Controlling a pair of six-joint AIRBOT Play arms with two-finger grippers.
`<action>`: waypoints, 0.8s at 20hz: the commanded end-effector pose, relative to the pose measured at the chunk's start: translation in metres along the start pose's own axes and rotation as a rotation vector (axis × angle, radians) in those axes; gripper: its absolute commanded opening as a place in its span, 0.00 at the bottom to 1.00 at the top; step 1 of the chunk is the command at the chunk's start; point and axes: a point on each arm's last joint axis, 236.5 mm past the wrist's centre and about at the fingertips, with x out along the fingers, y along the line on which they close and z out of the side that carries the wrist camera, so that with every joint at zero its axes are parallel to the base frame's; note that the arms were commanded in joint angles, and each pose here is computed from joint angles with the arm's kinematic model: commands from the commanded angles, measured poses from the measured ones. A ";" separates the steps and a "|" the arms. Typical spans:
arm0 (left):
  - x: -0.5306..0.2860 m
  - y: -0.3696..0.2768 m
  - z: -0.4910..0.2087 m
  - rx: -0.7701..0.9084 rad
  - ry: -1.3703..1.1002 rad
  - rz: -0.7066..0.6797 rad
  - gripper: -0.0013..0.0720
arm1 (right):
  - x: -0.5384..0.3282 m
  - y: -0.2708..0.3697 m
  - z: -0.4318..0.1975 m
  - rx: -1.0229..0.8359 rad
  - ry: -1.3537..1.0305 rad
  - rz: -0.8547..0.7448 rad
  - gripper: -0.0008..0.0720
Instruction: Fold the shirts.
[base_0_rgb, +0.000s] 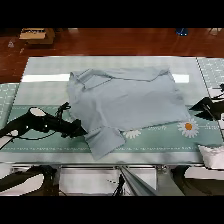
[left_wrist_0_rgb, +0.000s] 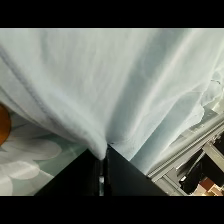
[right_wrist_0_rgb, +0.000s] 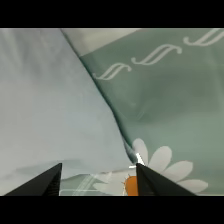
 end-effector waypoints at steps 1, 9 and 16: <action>0.000 -0.010 0.001 0.009 -0.005 -0.041 0.06 | 0.020 -0.010 -0.003 0.043 -0.030 0.004 0.77; -0.002 -0.025 0.011 0.037 -0.048 -0.106 0.06 | 0.048 0.007 0.002 0.023 -0.064 0.008 0.71; -0.071 -0.088 0.061 0.268 -0.214 -0.188 0.05 | 0.009 0.112 0.001 -0.371 -0.035 0.114 0.05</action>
